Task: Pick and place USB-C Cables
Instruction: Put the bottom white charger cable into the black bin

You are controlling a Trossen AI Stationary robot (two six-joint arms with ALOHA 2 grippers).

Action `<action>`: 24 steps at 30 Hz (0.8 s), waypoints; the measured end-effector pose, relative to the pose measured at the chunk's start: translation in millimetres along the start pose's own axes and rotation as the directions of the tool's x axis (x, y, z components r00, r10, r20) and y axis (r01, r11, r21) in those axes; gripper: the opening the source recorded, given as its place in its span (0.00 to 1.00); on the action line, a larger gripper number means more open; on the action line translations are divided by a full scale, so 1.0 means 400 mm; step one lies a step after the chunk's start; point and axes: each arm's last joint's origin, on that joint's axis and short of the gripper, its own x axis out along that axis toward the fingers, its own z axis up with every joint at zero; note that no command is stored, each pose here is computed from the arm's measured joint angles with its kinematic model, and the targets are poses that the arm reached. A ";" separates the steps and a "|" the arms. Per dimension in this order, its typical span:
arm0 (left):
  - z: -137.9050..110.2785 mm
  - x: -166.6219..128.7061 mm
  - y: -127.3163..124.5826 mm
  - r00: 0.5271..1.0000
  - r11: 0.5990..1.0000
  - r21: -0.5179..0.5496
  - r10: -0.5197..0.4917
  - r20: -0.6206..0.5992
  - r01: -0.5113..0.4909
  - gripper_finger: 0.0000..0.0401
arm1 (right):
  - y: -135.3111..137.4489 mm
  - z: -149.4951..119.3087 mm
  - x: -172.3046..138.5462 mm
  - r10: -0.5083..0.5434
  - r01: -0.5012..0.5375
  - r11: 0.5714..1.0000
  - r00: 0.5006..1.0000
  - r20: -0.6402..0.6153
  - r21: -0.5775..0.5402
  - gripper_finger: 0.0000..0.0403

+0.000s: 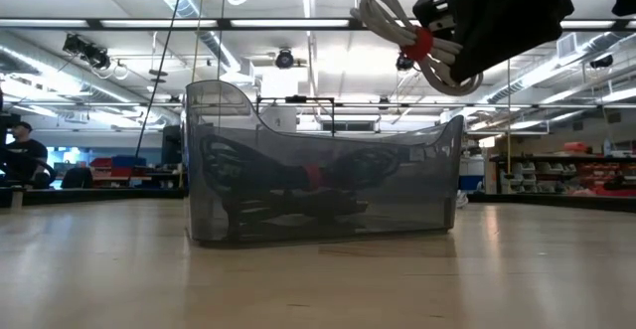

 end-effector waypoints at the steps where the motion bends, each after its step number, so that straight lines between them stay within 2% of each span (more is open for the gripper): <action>1: -0.024 -0.016 0.002 1.000 1.000 -0.011 0.002 0.013 -0.002 0.03 | 0.000 0.000 0.000 0.000 0.000 1.000 1.000 0.002 0.000 0.04; 5: -0.106 -0.087 0.009 0.998 0.999 -0.049 0.006 0.056 -0.003 0.03 | -0.005 0.010 0.001 -0.010 0.010 1.000 0.999 0.042 0.012 0.04; 9: -0.182 -0.159 0.017 0.997 0.999 -0.041 0.004 0.081 -0.001 0.03 | -0.030 0.034 0.003 -0.068 0.060 0.997 0.988 0.141 0.056 0.04; 14: -0.253 -0.231 0.027 0.967 0.999 -0.031 0.020 0.253 -0.012 0.03 | -0.049 0.036 0.022 -0.075 0.063 0.995 0.984 0.161 0.080 0.04; 19: -0.273 -0.267 0.038 0.939 0.995 -0.061 0.090 0.333 -0.073 0.03 | -0.066 0.017 0.076 -0.049 0.037 0.994 0.992 0.119 0.103 0.04; 24: -0.287 -0.267 0.038 0.954 0.995 -0.061 0.089 0.287 -0.074 0.03 | -0.085 0.026 0.107 -0.052 0.023 0.988 0.981 0.188 0.153 0.04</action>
